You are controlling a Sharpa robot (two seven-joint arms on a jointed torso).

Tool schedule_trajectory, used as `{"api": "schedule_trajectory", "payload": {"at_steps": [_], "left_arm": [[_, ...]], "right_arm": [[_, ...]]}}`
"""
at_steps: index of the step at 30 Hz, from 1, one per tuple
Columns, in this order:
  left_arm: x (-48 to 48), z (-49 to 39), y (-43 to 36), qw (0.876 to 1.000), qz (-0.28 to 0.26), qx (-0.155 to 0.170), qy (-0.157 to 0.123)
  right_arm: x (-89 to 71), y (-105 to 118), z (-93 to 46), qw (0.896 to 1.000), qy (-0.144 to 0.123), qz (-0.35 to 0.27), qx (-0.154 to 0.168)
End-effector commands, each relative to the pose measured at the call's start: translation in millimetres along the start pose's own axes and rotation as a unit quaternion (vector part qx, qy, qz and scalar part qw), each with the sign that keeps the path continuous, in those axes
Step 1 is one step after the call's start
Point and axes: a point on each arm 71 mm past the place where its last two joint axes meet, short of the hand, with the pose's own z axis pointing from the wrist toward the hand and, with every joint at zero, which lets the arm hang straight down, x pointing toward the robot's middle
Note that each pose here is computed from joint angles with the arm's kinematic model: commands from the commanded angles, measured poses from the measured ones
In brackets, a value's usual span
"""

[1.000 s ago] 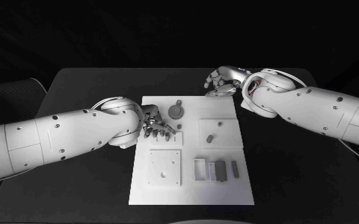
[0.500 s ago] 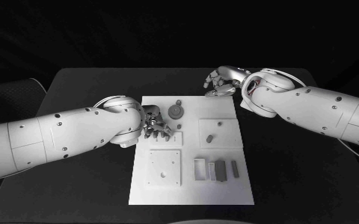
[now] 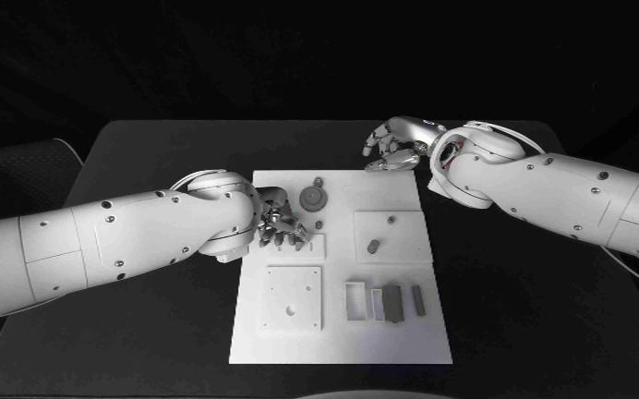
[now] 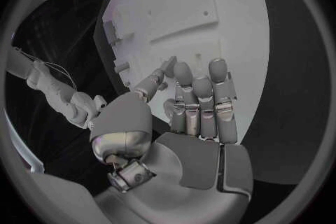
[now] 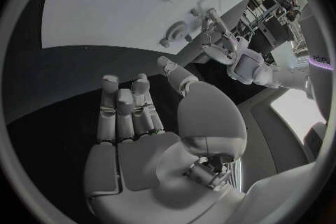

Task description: Assemble the parts on the task board

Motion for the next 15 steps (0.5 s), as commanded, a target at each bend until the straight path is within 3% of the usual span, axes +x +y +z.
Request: {"api": "schedule_trajectory", "payload": {"at_steps": [1,15], "left_arm": [[3.1,1.4,-0.8,1.000,-0.005,0.002,0.004],[4.0,0.9,0.8,1.000,-0.019,0.002,0.012]], "right_arm": [[1.0,0.3,0.2,1.000,0.007,-0.004,-0.002],[1.1,0.0,0.5,1.000,0.008,-0.003,-0.001]]}}
